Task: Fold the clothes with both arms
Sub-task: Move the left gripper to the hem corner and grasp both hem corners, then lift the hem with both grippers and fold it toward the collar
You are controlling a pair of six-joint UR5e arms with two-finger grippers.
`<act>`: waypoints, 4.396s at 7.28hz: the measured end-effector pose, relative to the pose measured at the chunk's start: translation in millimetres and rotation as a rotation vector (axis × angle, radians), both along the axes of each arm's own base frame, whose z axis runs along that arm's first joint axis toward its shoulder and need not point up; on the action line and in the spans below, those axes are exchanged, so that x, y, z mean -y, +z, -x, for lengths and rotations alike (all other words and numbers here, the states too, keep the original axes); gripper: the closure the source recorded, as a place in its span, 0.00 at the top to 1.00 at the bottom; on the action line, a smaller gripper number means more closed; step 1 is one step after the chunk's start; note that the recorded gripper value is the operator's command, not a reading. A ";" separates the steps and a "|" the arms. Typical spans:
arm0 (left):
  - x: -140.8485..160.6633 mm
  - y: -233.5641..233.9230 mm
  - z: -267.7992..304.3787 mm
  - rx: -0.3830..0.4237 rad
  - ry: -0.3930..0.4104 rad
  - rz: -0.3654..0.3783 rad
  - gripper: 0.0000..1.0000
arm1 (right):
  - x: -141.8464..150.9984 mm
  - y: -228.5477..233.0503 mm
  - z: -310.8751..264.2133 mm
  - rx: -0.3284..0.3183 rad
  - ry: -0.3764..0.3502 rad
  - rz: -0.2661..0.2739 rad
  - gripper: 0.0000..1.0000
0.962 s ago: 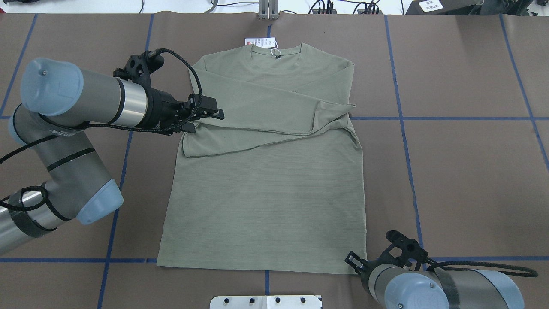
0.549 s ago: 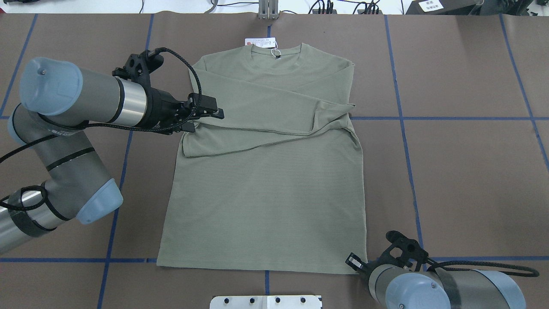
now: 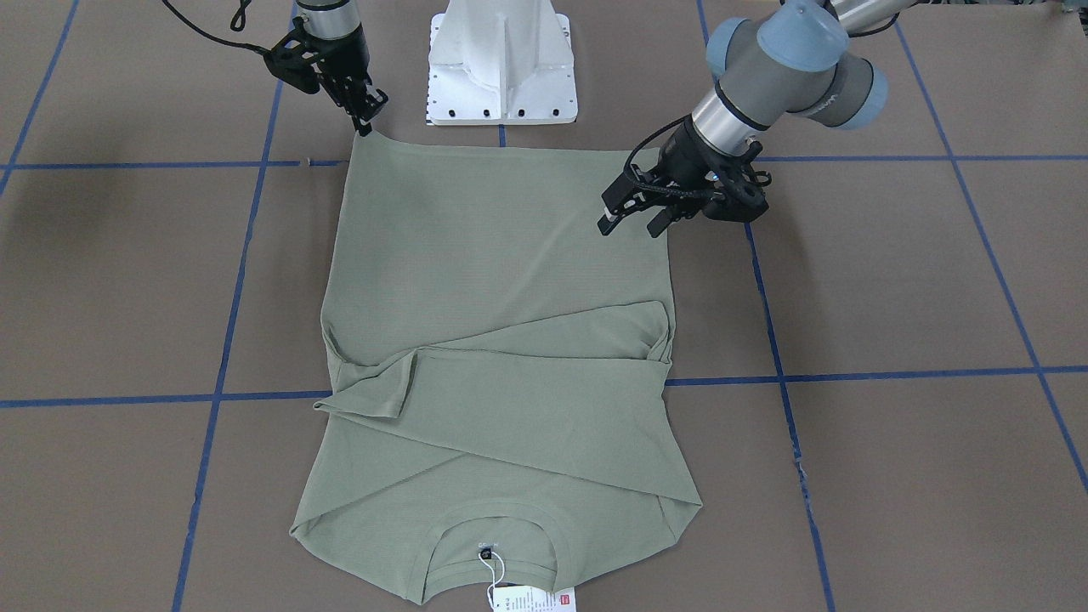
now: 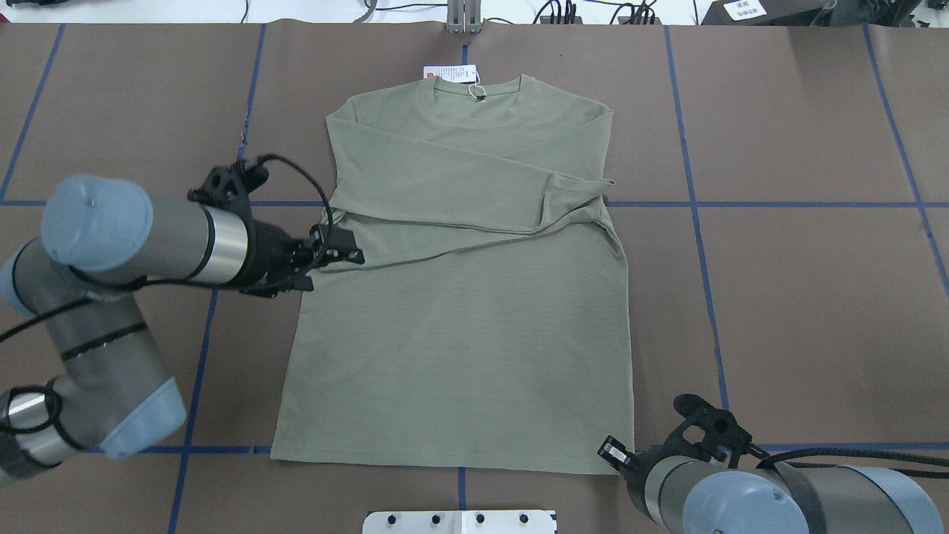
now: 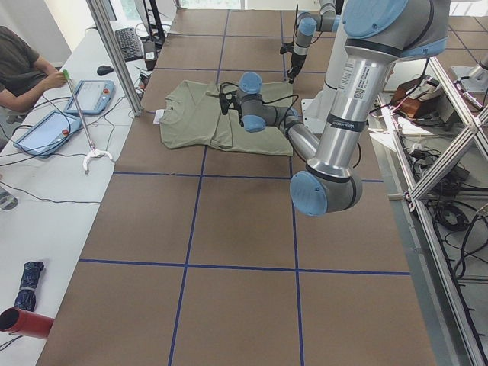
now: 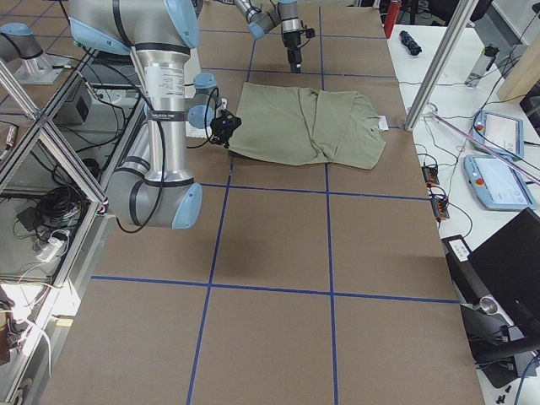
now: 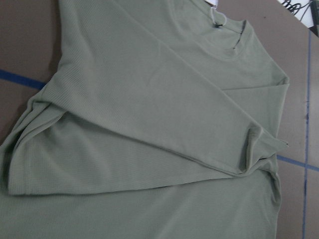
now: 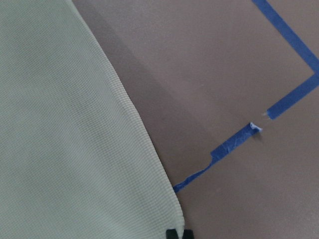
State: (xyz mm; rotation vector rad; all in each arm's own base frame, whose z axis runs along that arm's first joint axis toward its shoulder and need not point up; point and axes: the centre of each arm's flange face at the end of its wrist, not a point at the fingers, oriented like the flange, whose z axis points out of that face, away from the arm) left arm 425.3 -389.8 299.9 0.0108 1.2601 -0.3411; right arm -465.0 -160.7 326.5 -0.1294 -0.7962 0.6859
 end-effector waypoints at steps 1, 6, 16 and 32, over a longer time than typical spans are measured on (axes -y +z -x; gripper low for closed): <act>-36.1 24.2 -7.3 0.052 0.009 0.012 0.93 | 0.3 -1.6 -1.1 0.002 0.000 0.000 0.00; -168.2 60.3 -30.6 0.283 0.077 0.133 0.83 | -0.2 -4.6 -0.8 0.008 -0.001 0.000 0.00; -182.1 77.9 -44.0 0.331 0.069 0.139 0.00 | -1.2 -5.6 -0.9 0.010 -0.004 0.001 0.00; 32.7 -49.1 22.5 0.220 -0.156 -0.027 0.00 | 260.0 -47.7 -81.6 -0.038 -0.022 -0.171 0.00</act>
